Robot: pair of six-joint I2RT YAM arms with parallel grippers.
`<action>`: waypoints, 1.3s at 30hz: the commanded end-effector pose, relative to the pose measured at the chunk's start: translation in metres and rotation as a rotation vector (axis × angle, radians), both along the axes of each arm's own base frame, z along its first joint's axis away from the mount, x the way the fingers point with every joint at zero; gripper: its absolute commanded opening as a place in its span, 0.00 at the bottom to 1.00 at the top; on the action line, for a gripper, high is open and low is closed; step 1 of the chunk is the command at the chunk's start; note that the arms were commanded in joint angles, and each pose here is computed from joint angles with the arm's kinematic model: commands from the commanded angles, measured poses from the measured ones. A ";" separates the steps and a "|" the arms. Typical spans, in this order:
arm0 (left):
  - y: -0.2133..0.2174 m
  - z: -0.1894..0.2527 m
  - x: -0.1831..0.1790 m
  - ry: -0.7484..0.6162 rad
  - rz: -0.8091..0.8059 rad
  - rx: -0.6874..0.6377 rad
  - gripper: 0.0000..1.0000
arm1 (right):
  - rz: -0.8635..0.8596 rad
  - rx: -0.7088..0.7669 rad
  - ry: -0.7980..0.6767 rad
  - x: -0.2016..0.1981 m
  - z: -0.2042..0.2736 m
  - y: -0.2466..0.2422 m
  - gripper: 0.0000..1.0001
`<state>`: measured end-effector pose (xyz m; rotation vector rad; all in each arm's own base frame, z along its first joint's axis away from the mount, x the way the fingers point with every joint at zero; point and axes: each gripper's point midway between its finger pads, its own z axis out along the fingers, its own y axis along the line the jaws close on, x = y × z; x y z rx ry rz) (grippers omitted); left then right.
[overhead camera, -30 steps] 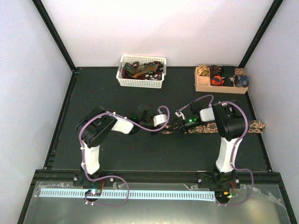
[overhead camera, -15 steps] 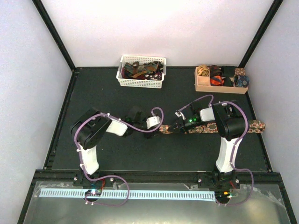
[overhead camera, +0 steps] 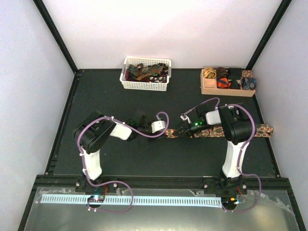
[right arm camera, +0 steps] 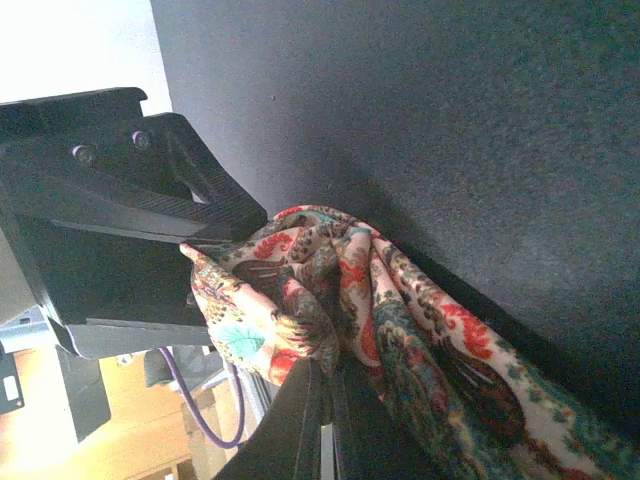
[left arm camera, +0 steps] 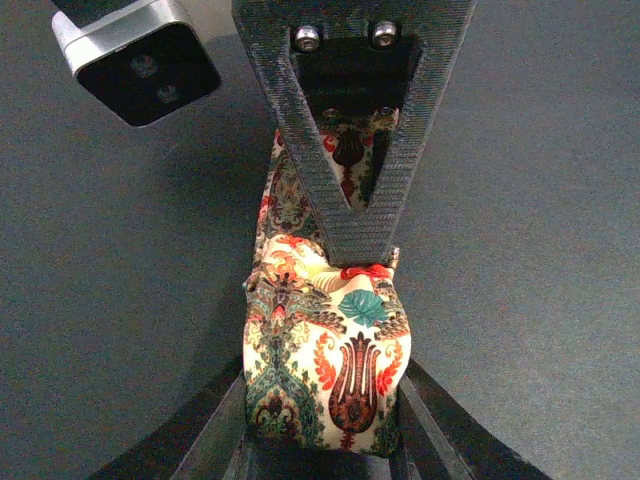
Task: Roll the ties
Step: Roll the tie at the center of the board.
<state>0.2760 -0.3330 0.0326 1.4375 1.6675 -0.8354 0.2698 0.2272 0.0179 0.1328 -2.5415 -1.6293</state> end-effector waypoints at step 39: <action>-0.024 -0.036 -0.008 0.122 -0.114 0.112 0.43 | -0.017 -0.123 0.016 -0.004 -0.037 -0.016 0.01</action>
